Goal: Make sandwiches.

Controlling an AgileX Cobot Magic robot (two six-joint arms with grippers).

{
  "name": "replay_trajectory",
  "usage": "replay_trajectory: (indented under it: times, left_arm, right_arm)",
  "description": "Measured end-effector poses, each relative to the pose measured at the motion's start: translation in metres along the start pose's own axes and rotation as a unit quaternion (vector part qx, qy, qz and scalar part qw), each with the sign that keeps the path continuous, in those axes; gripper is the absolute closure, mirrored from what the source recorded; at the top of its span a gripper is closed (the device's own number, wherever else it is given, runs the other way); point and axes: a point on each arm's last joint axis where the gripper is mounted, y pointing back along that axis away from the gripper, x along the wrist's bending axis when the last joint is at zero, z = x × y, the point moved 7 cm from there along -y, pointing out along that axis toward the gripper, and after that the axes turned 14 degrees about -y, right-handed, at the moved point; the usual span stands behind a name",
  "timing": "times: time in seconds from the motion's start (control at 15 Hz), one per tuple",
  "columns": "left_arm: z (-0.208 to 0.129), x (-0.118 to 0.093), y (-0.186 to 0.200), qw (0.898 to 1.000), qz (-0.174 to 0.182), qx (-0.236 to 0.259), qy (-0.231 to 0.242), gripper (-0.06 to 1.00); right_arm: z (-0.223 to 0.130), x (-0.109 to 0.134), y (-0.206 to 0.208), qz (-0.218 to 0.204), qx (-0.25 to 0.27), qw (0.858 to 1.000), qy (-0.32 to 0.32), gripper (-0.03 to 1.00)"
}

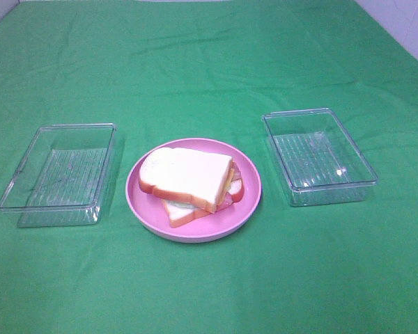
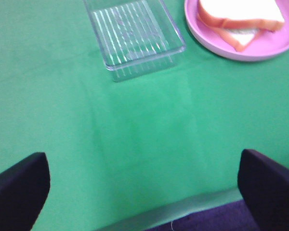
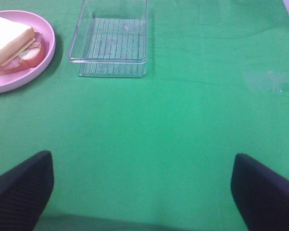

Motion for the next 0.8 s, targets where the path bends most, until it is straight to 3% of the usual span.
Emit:
replay_trajectory:
  times: [0.27, 0.8]
  left_arm:
    - [-0.005, 0.005, 0.024, 0.994, 0.080, -0.072, 0.032, -0.05]
    - [-0.006, 0.005, 0.027, 0.992, 0.091, -0.082, 0.035, -0.05]
  right_arm:
    - [0.000, 0.000, 0.000, 0.000, 0.000, 1.000, 0.000, 0.01]
    - [0.000, 0.000, 0.000, 0.000, 0.000, 1.000, 0.000, 0.01]
